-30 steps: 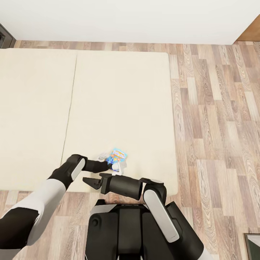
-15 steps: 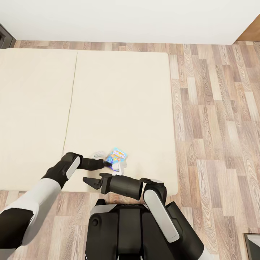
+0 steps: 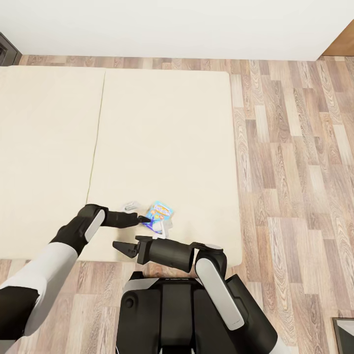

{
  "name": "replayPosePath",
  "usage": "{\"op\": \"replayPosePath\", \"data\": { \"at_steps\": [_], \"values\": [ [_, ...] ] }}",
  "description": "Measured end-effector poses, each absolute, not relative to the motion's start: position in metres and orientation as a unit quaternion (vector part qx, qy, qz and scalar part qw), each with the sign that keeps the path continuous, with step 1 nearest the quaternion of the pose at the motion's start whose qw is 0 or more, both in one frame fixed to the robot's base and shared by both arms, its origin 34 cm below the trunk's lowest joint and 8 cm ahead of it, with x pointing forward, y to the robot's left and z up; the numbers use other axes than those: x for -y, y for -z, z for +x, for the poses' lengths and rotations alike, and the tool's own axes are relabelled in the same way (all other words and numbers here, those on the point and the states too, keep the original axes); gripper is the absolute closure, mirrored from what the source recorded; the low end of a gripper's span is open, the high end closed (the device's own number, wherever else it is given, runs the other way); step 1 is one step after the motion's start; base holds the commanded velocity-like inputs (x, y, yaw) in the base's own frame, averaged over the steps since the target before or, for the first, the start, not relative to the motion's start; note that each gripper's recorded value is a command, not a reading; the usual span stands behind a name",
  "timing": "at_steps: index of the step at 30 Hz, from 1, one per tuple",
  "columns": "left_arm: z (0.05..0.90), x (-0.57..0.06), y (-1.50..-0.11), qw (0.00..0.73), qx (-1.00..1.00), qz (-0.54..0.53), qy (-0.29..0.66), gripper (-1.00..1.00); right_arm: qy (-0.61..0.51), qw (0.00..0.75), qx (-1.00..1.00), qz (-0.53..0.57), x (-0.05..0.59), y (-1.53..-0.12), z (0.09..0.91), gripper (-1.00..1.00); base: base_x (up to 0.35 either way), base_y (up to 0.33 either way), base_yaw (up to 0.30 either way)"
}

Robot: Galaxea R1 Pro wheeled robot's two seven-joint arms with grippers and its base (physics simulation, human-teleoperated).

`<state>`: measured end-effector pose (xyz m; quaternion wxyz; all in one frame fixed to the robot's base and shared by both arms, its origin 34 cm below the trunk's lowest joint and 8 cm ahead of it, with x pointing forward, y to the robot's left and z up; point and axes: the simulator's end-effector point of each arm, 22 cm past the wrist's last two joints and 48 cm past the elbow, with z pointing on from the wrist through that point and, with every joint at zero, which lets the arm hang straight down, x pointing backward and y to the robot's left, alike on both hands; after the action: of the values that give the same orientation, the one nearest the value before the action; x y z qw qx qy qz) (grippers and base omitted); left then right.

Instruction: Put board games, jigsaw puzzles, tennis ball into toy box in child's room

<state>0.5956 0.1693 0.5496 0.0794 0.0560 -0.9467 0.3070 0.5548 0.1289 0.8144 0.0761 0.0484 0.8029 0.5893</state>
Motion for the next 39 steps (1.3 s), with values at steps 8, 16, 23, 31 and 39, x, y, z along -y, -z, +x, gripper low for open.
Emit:
{"op": "replayPosePath", "data": {
  "at_steps": [8, 16, 23, 31, 39],
  "values": [
    [0.597, -0.16, -0.561, 0.059, 0.945, 0.04, -0.319, -1.0, -0.589, 0.076, -0.803, 0.049, -0.129, -0.815, 0.555, -1.0, 0.0, 0.0, 0.0],
    [0.598, -0.152, -0.567, 0.05, 0.943, 0.035, -0.328, -1.0, -0.589, 0.076, -0.803, 0.049, -0.129, -0.814, 0.555, -1.0, 0.0, 0.0, 0.0],
    [0.599, -0.141, -0.573, 0.046, 0.935, 0.033, -0.351, -1.0, -0.589, 0.076, -0.803, 0.048, -0.129, -0.814, 0.555, -1.0, 0.0, 0.0, 0.0],
    [0.604, -0.142, -0.576, 0.039, 0.934, 0.03, -0.355, -1.0, -0.588, 0.076, -0.804, 0.049, -0.129, -0.814, 0.555, -1.0, 0.0, 0.0, 0.0],
    [0.615, -0.143, -0.579, 0.017, 0.935, 0.022, -0.354, -1.0, -0.588, 0.076, -0.804, 0.048, -0.129, -0.814, 0.555, -1.0, 0.0, 0.0, 0.0]
  ]
}}
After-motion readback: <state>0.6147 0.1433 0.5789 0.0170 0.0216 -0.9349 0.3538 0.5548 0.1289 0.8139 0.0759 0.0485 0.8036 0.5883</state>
